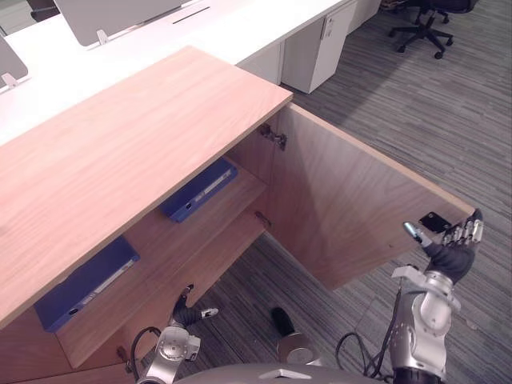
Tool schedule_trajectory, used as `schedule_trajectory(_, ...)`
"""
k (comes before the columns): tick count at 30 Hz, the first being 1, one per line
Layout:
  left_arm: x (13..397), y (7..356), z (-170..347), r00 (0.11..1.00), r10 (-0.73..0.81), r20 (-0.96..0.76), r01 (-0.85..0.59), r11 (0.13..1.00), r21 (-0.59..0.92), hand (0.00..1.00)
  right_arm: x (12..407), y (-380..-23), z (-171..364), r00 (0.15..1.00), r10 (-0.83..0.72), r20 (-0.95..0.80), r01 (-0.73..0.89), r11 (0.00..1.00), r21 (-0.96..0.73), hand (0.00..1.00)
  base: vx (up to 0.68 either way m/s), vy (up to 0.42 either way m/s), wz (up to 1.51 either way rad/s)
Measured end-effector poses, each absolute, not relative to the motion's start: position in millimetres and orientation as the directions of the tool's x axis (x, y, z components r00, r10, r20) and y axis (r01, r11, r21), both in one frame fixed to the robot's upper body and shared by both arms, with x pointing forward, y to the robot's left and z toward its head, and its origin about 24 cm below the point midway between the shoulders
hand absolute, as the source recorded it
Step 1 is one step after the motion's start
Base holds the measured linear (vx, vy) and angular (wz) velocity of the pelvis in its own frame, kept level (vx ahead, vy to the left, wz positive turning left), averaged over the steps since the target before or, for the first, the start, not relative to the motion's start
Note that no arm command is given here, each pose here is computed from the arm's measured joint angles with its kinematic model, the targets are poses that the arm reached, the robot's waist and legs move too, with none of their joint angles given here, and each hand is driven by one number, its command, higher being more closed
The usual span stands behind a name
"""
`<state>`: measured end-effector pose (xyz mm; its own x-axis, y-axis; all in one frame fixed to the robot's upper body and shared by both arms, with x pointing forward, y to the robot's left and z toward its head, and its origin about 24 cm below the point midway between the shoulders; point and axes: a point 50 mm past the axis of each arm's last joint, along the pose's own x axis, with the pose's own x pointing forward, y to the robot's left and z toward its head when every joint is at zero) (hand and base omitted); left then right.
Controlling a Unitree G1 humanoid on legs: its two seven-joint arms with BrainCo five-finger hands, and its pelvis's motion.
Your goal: Walk over to the cabinet, pick up the folder, carry it to the office cabinet, place the folder inside the office cabinet, then close the office cabinet door
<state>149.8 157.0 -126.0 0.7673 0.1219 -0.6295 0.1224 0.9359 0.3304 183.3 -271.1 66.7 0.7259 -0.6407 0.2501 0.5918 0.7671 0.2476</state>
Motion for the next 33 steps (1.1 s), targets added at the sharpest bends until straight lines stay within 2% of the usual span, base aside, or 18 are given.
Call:
schedule_trajectory(11,137.5,148.6,-131.0,0.748,0.087,-0.658,0.193,0.920,0.342,0.00,137.0,-209.9,38.1,0.868,-0.491,0.077,0.458,0.850,0.260,0.00,-0.08,-0.077,-0.10)
schedule_trajectory(18,129.3,144.2,-133.5,0.739,0.050,-0.672,0.255,0.902,0.348,0.00,116.9,-186.8,26.6,0.912,-0.410,-0.023,0.400,0.874,0.276,0.00,-0.05,-0.043,0.02)
schedule_trajectory(27,128.5,178.1,-138.5,0.707,0.091,-0.702,0.320,0.843,0.432,0.00,101.9,-160.3,11.0,0.954,-0.255,-0.161,0.293,0.908,0.299,0.00,-0.05,-0.045,-0.02)
schedule_trajectory(33,124.1,182.0,-142.7,0.678,0.090,-0.729,0.345,0.837,0.424,0.00,94.6,-147.5,5.2,0.970,-0.118,-0.213,0.183,0.932,0.314,0.00,-0.01,-0.025,-0.03)
